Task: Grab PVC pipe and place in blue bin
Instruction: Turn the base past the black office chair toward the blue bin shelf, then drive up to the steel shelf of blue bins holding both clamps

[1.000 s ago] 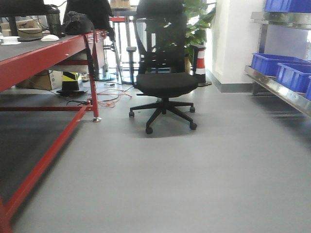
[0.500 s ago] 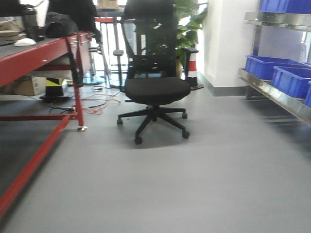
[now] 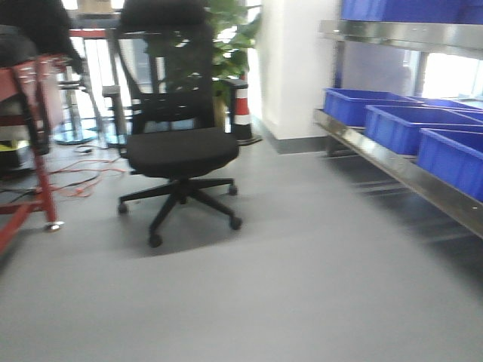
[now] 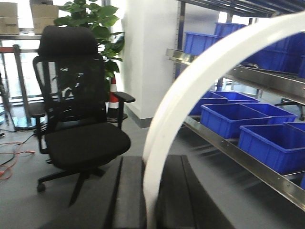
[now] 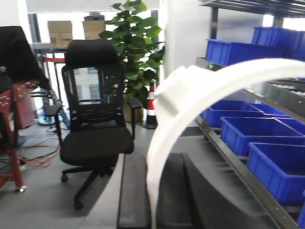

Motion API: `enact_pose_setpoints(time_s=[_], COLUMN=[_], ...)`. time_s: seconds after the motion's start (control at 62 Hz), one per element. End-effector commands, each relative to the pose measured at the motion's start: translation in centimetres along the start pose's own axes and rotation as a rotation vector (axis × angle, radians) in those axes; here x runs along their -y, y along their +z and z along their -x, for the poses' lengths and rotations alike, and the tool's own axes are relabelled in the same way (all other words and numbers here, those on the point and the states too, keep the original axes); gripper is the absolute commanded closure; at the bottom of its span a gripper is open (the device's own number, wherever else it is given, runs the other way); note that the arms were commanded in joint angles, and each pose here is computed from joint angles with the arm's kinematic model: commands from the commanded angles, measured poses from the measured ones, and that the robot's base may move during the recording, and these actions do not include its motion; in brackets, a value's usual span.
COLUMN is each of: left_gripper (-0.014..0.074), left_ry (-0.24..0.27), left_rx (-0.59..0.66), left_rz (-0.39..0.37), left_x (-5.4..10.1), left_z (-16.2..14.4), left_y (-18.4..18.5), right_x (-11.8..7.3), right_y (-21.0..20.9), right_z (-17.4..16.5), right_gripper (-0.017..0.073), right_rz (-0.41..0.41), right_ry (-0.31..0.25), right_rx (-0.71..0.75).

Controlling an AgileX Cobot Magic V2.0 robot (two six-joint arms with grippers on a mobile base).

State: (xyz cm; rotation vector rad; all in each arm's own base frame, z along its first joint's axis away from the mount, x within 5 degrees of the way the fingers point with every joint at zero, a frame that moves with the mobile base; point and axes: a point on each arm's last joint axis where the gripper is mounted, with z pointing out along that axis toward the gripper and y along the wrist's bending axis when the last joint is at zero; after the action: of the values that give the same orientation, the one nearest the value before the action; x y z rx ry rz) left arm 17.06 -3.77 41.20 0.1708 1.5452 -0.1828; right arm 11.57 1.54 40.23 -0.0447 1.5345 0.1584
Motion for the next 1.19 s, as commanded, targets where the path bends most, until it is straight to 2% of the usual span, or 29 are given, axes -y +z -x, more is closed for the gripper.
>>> enact_pose_setpoints(time_s=[0.0,1.177], left_gripper=[0.0705,0.0705], left_ry=[-0.005,-0.005], left_rx=[0.037,0.037], left_rz=[0.001,0.001], left_x=[0.01,0.01], left_z=[0.45,0.45], left_y=[-0.17,-0.17], right_x=[0.05,0.05], right_y=[-0.09,-0.09], right_z=[0.22,0.22], right_gripper=[0.072,0.072], right_rz=[-0.004,-0.004], right_ry=[-0.017,-0.017], right_rx=[0.027,0.027])
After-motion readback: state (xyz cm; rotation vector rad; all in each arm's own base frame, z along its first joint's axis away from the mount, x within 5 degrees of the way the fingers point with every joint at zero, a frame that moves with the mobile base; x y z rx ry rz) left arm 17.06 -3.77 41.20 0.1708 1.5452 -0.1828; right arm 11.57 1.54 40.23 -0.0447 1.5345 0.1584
